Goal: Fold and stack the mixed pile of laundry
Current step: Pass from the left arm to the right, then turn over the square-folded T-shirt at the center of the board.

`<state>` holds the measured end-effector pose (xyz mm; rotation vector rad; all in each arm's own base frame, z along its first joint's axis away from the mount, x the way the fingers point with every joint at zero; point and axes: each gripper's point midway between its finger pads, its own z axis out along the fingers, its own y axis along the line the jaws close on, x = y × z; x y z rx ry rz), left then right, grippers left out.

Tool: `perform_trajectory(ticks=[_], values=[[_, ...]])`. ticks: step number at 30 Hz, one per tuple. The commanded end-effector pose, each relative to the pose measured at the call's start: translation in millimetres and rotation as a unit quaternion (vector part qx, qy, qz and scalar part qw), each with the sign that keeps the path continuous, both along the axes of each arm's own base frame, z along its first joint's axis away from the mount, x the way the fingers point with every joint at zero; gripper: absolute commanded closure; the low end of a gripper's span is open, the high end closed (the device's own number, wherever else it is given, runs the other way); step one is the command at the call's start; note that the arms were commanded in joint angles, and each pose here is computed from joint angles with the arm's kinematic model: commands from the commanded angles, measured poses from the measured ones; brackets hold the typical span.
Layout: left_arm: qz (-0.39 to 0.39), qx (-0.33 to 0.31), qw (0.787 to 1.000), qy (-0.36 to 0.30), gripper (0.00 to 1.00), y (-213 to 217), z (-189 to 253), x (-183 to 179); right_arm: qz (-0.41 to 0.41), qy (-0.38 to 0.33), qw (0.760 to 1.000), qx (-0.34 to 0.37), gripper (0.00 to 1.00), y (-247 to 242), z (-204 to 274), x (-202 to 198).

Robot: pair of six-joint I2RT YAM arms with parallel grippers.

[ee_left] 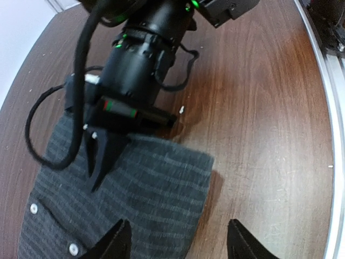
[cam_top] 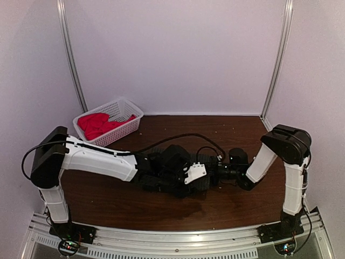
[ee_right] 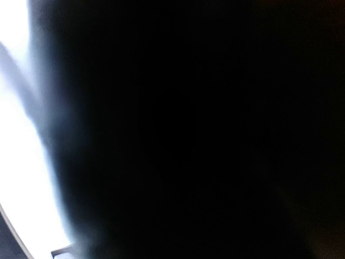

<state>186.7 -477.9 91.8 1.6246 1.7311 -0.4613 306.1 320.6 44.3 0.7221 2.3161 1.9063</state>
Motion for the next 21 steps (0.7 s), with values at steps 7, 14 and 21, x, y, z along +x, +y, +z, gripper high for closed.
perform_trajectory(ticks=[7, 14, 21], values=[[0.194, -0.083, 0.975, 0.067, 0.11, 74.2, 58.4, 46.5, 0.106, -0.022, 0.944, -0.311, 1.00, -108.9, 5.2, -7.1], [0.262, -0.092, 0.959, 0.055, 0.06, 114.0, 69.3, 57.4, 0.091, -0.084, 0.730, -0.672, 1.00, -272.9, 126.5, 43.9], [0.321, -0.086, 0.943, 0.035, 0.05, 150.1, 73.7, 65.0, 0.109, -0.143, 0.581, -0.794, 1.00, -286.8, 198.6, 96.0]])
